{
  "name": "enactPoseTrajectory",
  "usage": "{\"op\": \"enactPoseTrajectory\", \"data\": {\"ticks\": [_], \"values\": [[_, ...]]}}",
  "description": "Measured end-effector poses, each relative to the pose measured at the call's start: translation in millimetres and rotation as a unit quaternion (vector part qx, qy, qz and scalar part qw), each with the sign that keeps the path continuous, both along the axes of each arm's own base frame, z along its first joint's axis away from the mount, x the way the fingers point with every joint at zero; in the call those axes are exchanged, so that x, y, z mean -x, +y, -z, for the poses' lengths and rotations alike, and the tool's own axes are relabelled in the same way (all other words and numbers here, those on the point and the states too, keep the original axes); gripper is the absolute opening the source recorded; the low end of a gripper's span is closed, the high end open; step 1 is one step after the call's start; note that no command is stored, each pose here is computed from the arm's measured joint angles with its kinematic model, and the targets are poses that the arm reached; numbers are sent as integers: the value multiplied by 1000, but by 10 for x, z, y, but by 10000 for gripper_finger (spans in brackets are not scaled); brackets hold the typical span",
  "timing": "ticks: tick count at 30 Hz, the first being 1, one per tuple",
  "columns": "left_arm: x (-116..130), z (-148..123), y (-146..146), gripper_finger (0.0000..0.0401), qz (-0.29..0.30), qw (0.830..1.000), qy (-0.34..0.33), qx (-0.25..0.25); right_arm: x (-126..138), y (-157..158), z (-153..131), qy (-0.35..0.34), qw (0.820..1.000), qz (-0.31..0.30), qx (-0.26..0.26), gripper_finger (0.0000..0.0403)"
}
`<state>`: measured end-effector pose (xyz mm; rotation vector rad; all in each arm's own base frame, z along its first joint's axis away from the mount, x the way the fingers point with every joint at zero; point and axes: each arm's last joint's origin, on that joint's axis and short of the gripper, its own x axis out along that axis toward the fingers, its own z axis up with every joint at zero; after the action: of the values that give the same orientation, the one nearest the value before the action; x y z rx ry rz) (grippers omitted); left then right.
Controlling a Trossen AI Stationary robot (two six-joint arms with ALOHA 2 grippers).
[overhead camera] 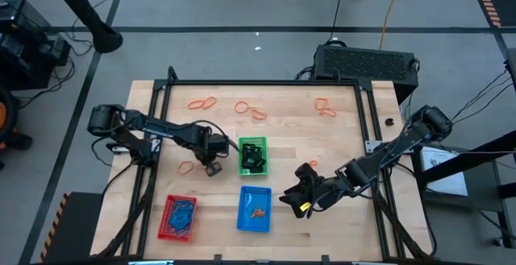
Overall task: Sort rubber bands into baskets
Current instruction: Put the orange rubberband into the blue bin
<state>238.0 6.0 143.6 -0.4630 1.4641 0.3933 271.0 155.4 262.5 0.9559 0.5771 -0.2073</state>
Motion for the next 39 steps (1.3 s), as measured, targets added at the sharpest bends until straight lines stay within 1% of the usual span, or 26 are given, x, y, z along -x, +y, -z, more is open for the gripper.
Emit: {"op": "enactPoseTrajectory", "data": {"ticks": [2, 4, 7, 9, 11, 13, 15, 18, 21, 24, 26, 29, 30, 33, 34, 36, 38, 39], "values": [[-88, -118, -37, 3, -9, 999, -34, 4, 0, 2, 0, 0, 1000, -3, 1, 178], [-162, -273, -136, 2, -4, 997, -79, 21, 4, 11, -1, 0, 1000, -5, 1, 178], [-339, -499, -344, 2, 9, 985, -166, 43, 4, 10, 3, -1, 1000, -13, 13, 178], [-445, -682, -505, 1, 23, 973, -224, 57, 6, 10, 4, -1, 1000, -16, 20, 178], [-545, -847, -684, 1, 38, 956, -281, 71, 6, 4, 8, -2, 999, -13, 30, 178], [-597, -936, -840, 1, 55, 942, -320, 82, 4, -3, 4, -7, 999, -5, 43, 178], [-684, -1032, -974, 1, 70, 923, -366, 95, -2, -13, 1, -13, 998, -4, 63, 178], [-761, -1012, -1116, 1, 82, 917, -379, 98, -22, -41, -5, -17, 996, -11, 84, 178], [-833, -850, -1217, 0, 85, 920, -369, 101, -39, -64, -6, -19, 994, -22, 103, 178], [-943, -728, -1320, 0, 84, 912, -386, 114, -58, -88, -13, -23, 991, -34, 125, 178], [-1020, -676, -1394, 0, 89, 898, -410, 130, -74, -103, -21, -27, 992, -35, 115, 178], [-1079, -599, -1466, 0, 90, 893, -416, 143, -104, -96, -52, -41, 993, -61, 88, 178], [-1108, -582, -1484, 0, 89, 894, -416, 144, -109, -87, -63, -45, 993, -70, 79, 178], [-1153, -489, -1506, 0, 86, 901, -398, 148, -116, -48, -109, -63, 992, -86, 69, 178], [-1178, -470, -1523, 0, 86, 901, -397, 154, -111, -36, -127, -59, 991, -92, 71, 177], [-1187, -417, -1540, 0, 90, 906, -384, 157, -112, -16, -207, -56, 990, -102, 79, 171], [-1236, -415, -1572, 0, 95, 903, -384, 167, -108, -16, -307, -41, 989, -109, 95, 163], [-1233, -410, -1570, 0, 95, 907, -376, 164, -101, -21, -361, -30, 987, -112, 107, 158]]}}
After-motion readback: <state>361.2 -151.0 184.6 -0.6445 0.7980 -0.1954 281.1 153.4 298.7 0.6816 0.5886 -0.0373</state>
